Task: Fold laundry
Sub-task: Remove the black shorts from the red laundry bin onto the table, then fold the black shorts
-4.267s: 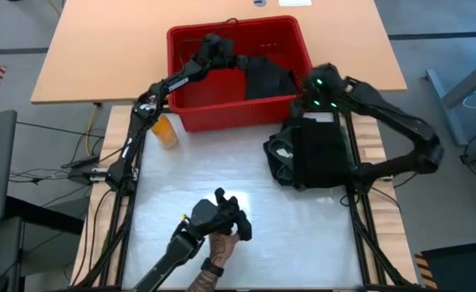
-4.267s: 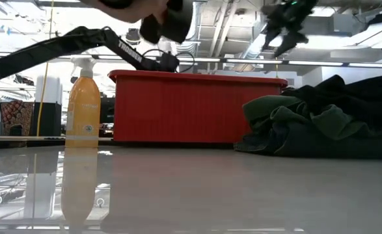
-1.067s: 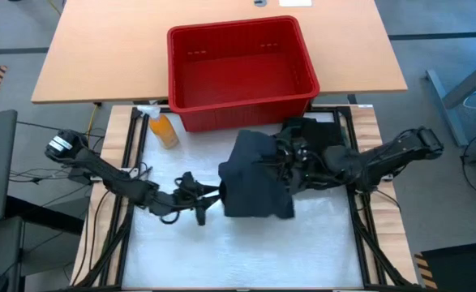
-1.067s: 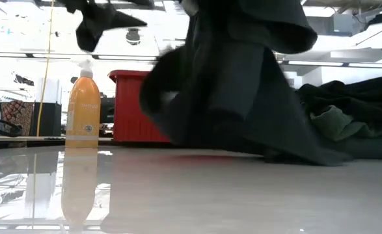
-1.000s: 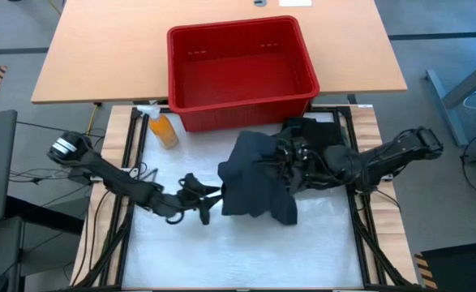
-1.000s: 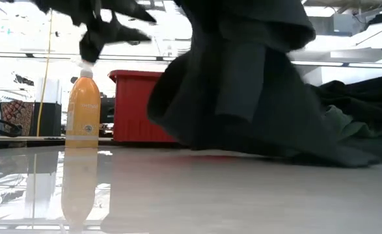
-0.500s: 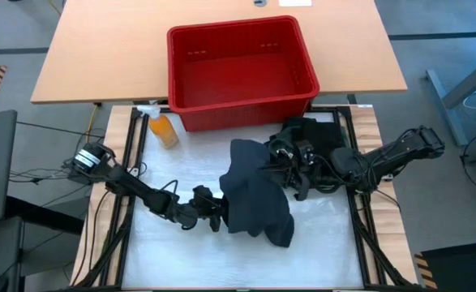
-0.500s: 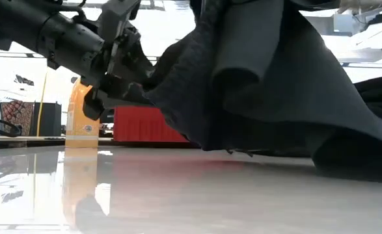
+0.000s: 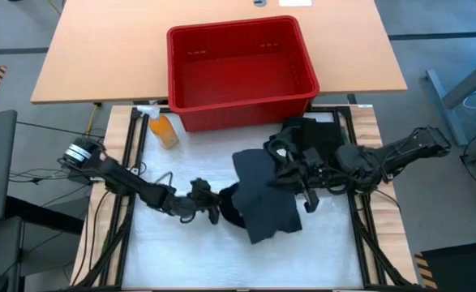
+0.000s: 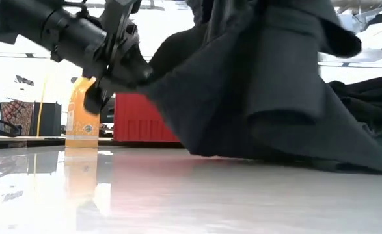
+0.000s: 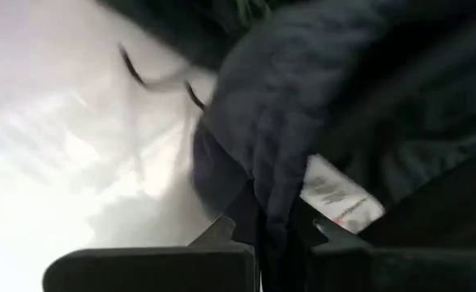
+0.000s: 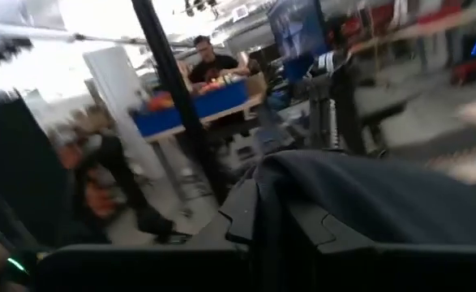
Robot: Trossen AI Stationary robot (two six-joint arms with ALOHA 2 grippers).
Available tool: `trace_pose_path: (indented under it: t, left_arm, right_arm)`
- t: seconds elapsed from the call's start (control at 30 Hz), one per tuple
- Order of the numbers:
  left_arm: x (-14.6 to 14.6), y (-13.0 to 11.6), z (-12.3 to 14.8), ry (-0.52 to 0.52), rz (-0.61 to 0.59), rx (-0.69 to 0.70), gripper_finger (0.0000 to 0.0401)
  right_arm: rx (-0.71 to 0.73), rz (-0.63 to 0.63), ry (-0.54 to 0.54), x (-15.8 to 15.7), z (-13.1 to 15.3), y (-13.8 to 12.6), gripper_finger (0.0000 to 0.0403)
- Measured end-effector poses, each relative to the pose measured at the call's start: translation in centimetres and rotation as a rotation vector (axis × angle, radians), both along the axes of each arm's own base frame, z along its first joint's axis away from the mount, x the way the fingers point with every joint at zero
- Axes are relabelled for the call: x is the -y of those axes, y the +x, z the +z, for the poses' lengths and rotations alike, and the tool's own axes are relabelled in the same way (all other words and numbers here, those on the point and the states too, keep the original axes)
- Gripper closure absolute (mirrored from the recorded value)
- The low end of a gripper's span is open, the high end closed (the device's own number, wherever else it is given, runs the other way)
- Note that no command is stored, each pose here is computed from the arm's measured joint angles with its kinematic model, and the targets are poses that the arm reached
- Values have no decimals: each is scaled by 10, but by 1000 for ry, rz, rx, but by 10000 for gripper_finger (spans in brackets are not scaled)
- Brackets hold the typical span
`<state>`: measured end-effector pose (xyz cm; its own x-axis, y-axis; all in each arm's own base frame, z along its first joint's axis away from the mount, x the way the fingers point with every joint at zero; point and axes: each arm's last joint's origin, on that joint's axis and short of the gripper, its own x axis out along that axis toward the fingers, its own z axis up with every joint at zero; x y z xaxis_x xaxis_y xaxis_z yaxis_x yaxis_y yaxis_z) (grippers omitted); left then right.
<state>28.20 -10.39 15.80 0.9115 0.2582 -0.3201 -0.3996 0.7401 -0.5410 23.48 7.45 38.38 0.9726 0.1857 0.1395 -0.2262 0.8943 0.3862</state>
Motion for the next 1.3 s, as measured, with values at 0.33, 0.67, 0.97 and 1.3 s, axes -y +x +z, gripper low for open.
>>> trace_pose_path:
  t: [0.33,0.67,0.97,1.3]
  left_arm:
    - [-80,-56,143,339,209,143,400]
    - [-90,-122,218,343,84,58,401]
    - [-42,-89,99,76,-34,-409,401]
    - [-17,-75,53,110,-71,-603,401]
  right_arm:
    - [188,-192,-441,56,33,5,354]
    - [-403,272,-409,42,25,20,353]
    - [-1205,413,-247,-4,-108,57,270]
    - [-1350,425,-330,-61,-142,53,179]
